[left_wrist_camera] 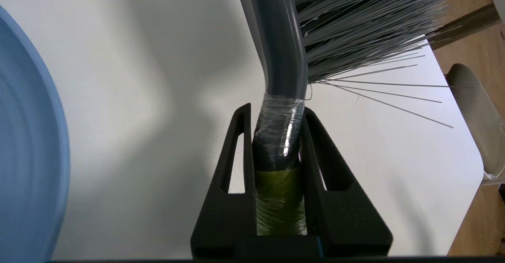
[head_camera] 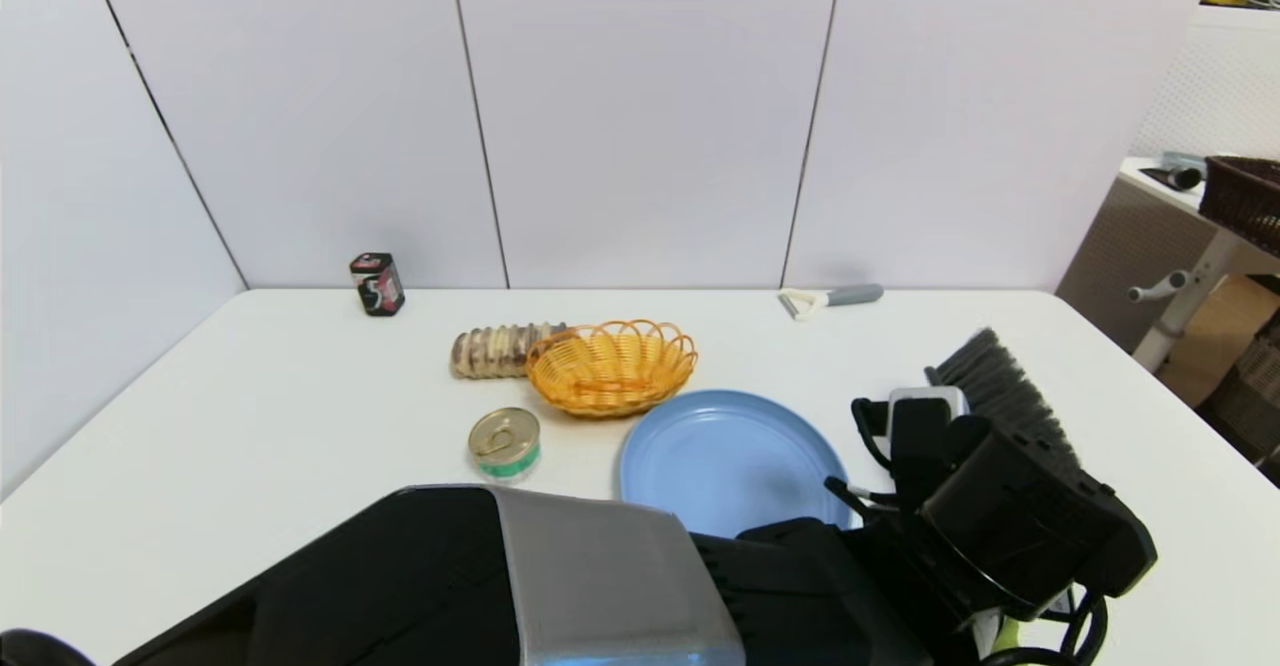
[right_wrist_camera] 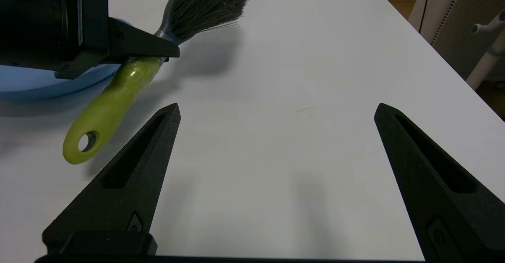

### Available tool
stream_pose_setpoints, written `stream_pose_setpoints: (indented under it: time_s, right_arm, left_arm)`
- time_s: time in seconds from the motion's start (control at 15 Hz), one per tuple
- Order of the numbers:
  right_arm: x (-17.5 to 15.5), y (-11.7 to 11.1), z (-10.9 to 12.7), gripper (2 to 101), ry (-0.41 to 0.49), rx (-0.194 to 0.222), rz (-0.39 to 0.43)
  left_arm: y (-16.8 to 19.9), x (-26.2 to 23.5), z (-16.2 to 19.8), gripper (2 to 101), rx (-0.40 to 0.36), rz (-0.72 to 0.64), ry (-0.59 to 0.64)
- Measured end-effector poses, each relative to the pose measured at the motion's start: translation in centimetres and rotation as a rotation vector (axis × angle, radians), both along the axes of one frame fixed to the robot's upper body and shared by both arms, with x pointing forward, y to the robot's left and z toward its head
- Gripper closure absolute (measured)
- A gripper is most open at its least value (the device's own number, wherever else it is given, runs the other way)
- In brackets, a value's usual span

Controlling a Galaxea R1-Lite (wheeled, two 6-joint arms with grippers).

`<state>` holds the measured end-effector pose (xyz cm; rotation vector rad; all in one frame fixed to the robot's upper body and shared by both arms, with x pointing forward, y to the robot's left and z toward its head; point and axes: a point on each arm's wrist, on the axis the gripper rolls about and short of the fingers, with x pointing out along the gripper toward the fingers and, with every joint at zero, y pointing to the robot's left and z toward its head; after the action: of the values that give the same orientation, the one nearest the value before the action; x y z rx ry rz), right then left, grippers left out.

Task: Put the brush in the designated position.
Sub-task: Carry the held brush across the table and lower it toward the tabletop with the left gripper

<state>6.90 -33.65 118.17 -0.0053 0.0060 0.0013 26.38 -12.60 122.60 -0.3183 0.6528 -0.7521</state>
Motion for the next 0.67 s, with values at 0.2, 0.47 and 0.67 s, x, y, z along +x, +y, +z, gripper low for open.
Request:
stream_pose_setpoints:
  time_s: [0.2, 0.47, 0.67]
  right_arm:
    - [0.0, 0.0, 0.0, 5.0, 0.000, 0.000, 0.000]
    - [0.0, 0.0, 0.0, 5.0, 0.000, 0.000, 0.000]
    - [0.0, 0.0, 0.0, 5.0, 0.000, 0.000, 0.000]
  left_arm:
    - [-0.3, -0.6, -0.6, 82.6, 0.012, -0.007, 0.002]
    - [-0.8, -0.6, -2.6, 82.6, 0.067, -0.019, -0.013]
    - [-1.4, -0.2, -3.8, 82.6, 0.077, -0.021, -0.021]
